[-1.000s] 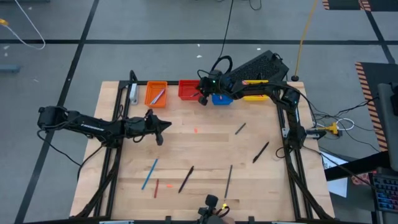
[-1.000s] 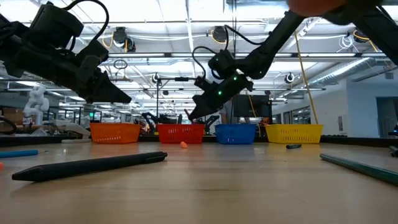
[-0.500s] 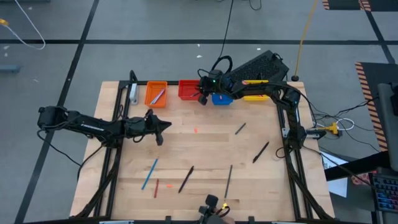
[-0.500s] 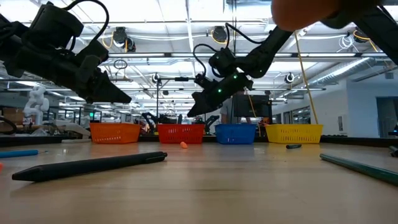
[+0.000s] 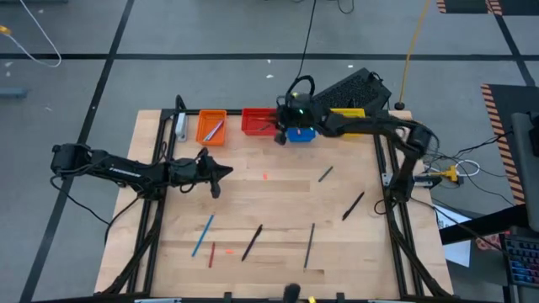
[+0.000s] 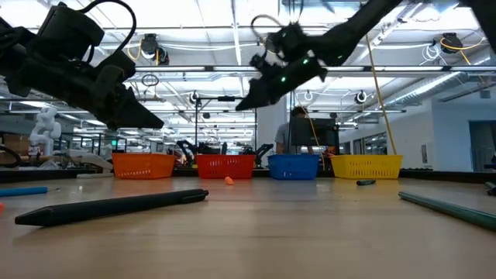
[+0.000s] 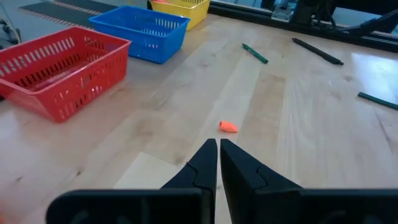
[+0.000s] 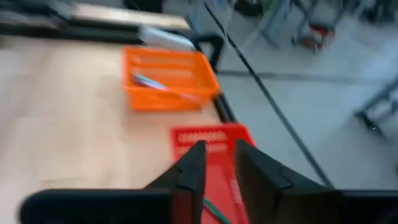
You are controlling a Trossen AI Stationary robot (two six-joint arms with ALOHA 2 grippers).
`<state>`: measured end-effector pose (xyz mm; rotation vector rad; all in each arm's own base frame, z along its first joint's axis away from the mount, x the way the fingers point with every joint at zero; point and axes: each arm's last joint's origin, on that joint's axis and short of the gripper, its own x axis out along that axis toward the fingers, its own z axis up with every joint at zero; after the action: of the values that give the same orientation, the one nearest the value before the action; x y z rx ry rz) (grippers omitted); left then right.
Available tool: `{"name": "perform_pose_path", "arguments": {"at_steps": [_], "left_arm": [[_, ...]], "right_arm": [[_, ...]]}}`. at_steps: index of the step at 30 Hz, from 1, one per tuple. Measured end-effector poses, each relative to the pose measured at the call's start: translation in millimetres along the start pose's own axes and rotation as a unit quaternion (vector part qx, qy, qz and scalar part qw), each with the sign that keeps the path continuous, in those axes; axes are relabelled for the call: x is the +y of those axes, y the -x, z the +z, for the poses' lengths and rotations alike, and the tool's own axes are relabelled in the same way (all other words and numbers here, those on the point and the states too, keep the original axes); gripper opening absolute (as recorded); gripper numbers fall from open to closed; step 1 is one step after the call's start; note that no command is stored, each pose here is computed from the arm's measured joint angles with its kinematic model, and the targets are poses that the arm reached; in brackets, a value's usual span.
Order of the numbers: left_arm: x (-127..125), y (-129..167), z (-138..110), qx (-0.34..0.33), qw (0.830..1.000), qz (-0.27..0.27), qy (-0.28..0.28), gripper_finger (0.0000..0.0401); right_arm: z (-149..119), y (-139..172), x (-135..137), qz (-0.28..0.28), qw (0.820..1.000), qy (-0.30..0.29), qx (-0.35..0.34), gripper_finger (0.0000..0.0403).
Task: Sort crayons/erasers/pens/pencils in bins
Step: Put the blue pencil into the yellow basket
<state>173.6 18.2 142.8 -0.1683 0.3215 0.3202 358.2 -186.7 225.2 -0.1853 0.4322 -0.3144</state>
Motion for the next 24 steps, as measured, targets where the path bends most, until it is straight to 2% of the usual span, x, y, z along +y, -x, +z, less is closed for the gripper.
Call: {"name": "perform_pose_path", "arguments": {"at_steps": [3, 5, 10, 13, 19, 24], "left_arm": [[-1.1, -1.8, 3.7, 0.012, 1.0, 0.004, -0.002, 0.0023], [-3.0, -4.4, 10.4, 0.029, 1.0, 0.008, -0.009, 0.0023], [-9.7, -8.5, 34.1, 0.097, 0.995, 0.022, -0.028, 0.0023], [-16.3, -7.0, 49.9, 0.132, 0.99, 0.024, -0.033, 0.0013], [-31.5, 6.0, 72.9, 0.215, 0.976, 0.033, -0.004, 0.0007], [-44.8, 18.8, 77.7, 0.274, 0.959, 0.067, 0.036, 0.0004]], "right_arm": [[-7.9, 27.8, 19.4, 0.005, 0.999, 0.008, -0.042, 0.0023], [-19.8, 47.7, 32.7, 0.007, 0.998, 0.003, -0.069, 0.0007], [-56.9, 96.9, 68.1, 0.03, 0.991, -0.033, -0.124, 0.001], [-78.3, 122.6, 84.1, 0.015, 0.988, -0.054, -0.142, 0.0002], [-115.6, 160.4, 107.5, 0.034, 0.979, -0.096, -0.176, 0.0001], [-128.8, 178.6, 111.8, 0.019, 0.971, -0.104, -0.214, 0.0001]]}}
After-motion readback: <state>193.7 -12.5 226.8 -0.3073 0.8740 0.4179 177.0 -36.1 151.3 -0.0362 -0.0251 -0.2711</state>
